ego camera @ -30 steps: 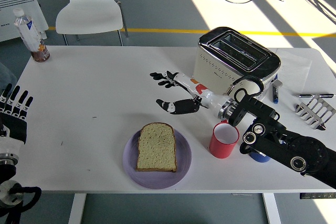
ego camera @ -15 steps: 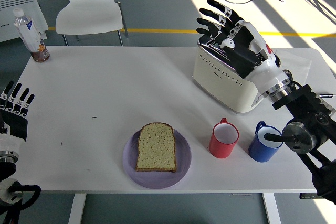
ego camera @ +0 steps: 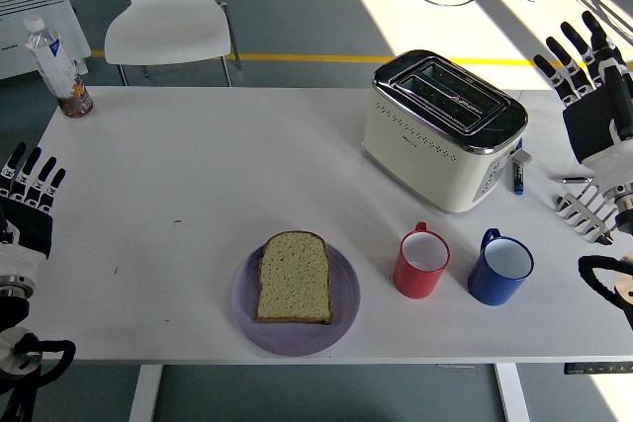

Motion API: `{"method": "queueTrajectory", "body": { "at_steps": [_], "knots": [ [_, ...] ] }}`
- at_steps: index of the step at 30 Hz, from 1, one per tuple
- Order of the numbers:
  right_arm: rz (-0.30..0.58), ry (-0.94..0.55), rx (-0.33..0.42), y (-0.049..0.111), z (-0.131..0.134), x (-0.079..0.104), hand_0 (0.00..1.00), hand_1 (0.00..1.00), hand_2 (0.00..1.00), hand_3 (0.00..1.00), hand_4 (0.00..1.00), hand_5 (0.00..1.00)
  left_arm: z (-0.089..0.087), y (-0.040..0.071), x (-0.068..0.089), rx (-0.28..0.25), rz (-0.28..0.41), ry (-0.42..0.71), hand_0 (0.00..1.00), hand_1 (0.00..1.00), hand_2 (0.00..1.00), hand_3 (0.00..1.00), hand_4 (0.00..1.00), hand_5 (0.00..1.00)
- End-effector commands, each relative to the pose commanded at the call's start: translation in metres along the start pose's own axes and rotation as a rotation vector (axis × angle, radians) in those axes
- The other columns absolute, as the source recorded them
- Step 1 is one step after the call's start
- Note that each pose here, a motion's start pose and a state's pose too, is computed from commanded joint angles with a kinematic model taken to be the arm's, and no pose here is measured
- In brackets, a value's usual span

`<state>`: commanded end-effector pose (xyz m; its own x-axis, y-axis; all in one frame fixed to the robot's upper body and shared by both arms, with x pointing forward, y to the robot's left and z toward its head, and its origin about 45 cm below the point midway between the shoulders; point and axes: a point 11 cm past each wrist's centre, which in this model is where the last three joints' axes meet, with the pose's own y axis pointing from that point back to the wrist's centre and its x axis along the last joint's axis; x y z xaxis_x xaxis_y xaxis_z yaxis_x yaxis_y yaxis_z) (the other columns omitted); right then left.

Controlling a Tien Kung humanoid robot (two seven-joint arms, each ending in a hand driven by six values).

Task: Push plate across desktop,pick up the break from the machine,place the break in the plate

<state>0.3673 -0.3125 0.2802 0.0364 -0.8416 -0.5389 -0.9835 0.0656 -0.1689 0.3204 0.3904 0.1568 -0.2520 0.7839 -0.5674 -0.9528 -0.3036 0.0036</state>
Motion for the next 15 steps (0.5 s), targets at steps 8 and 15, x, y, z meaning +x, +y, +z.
{"method": "queueTrajectory", "body": {
  "at_steps": [8,15],
  "knots": [
    [0.109,-0.050,-0.001,0.018,0.009,0.036,0.836,0.808,0.839,0.835,0.482,0.800,0.003,-0.001,-0.002,-0.014,-0.001,0.018,0.817,0.822,0.872,0.812,0.475,0.998],
    [0.128,-0.041,-0.020,0.018,0.012,0.047,0.852,0.821,0.851,0.838,0.491,0.854,0.005,-0.004,-0.006,-0.022,-0.011,0.021,0.817,0.822,0.871,0.813,0.479,0.998]
  ]
}}
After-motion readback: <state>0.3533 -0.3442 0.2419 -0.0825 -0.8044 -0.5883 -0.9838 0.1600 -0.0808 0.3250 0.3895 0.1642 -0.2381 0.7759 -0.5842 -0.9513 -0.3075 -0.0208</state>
